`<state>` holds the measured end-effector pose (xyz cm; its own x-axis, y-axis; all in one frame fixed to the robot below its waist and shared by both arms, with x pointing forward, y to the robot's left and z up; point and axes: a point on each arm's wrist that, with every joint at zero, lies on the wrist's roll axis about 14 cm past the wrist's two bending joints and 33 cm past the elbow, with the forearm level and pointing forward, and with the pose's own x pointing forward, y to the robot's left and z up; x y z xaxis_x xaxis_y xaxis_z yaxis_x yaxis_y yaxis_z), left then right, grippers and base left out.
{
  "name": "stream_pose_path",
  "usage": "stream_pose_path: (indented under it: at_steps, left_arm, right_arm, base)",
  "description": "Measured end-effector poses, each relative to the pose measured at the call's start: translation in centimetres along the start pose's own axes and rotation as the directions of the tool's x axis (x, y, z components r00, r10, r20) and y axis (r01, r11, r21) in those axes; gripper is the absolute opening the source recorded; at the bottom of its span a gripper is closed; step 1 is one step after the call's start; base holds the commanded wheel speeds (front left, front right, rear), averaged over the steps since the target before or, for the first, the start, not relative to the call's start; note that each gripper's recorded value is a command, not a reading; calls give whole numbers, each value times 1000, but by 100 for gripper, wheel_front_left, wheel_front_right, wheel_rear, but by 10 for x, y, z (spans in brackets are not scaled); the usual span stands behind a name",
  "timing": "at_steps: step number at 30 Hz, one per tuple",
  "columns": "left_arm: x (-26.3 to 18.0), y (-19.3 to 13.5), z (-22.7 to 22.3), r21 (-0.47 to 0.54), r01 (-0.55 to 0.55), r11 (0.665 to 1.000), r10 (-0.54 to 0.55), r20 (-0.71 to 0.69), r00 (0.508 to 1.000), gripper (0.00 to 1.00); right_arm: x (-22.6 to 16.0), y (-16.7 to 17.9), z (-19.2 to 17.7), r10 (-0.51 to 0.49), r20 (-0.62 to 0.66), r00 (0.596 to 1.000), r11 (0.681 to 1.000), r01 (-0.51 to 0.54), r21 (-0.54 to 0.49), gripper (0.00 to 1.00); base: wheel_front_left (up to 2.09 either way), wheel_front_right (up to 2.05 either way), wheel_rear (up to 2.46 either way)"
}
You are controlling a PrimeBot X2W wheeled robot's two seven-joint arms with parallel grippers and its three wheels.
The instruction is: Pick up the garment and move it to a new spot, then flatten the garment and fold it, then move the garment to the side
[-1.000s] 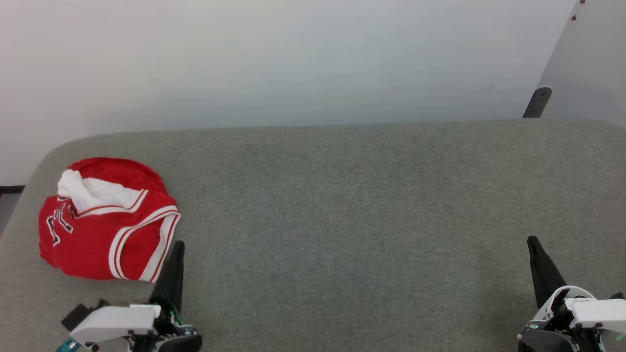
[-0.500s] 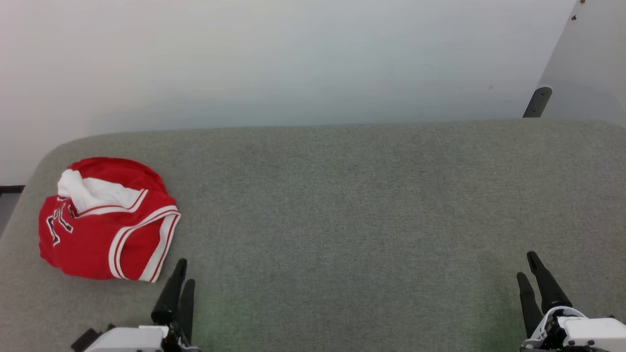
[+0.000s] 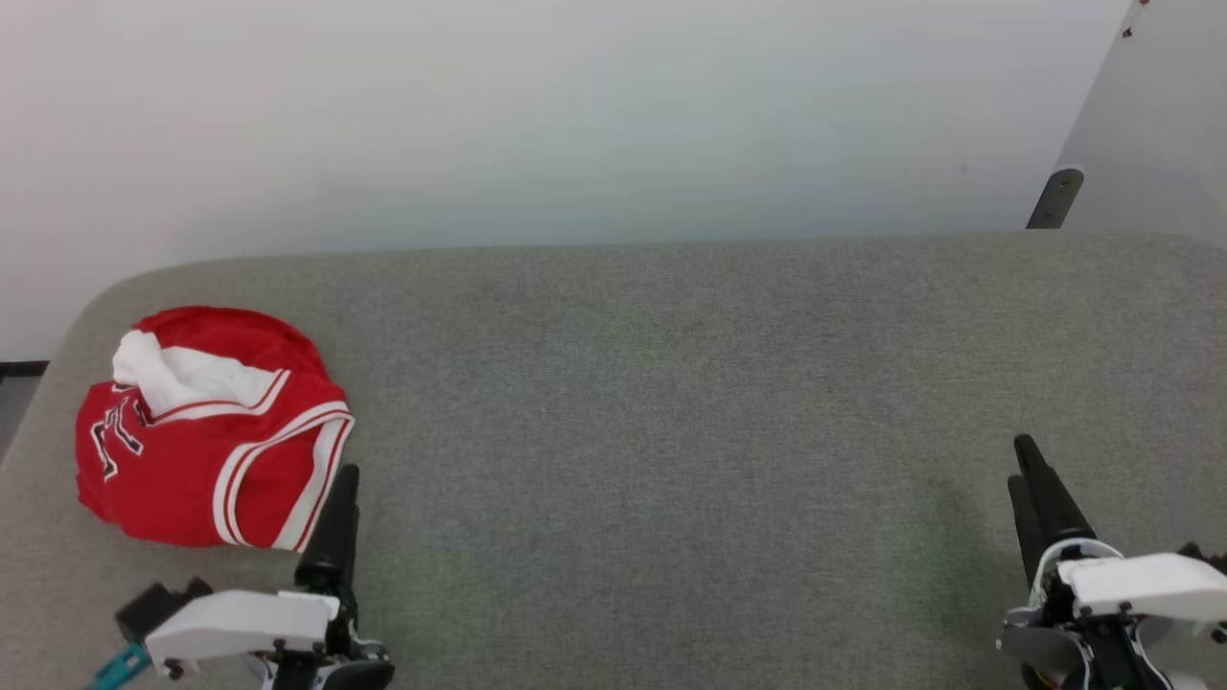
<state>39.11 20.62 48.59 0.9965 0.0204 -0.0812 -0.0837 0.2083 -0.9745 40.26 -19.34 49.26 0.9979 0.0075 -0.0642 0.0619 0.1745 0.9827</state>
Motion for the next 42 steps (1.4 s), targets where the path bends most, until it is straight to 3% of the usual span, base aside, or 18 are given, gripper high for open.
stream_pose_path:
  at_steps: [7, 15, 21, 22, 25, 35, 42]
  left_arm:
    - [5, -7, 7, 160, 12, 987, -16, 24, 1000, 100]
    - [6, -12, 9, 314, 20, 949, -31, 30, 999, 100]
    - [8, -16, 12, 457, 30, 889, -49, 29, 998, 100]
    - [8, -18, 13, 496, 34, 868, -57, 30, 998, 100]
    - [9, -20, 13, 529, 36, 848, -62, 31, 998, 100]
    - [11, -25, 13, 691, 43, 721, -79, 21, 997, 100]
    - [12, -27, 11, 764, 52, 643, -90, 8, 996, 100]
  right_arm:
    - [10, 11, 0, 24, -5, 1000, 986, -25, -167, 100]
    - [15, 15, -2, 33, -15, 999, 940, -36, -338, 100]
    - [19, 21, -3, 46, -20, 999, 883, -51, -466, 100]
    - [20, 22, -2, 51, -19, 999, 860, -54, -507, 100]
    - [22, 25, -1, 58, -18, 998, 838, -59, -543, 100]
    - [26, 31, -1, 78, -19, 997, 738, -71, -671, 100]
    - [30, 38, -2, 100, -33, 994, 635, -89, -767, 100]
  base:
    - [0, 0, 0]
    - [0, 0, 0]
    - [0, 0, 0]
    - [0, 0, 0]
    - [0, 0, 0]
    - [0, 0, 0]
    - [0, 0, 0]
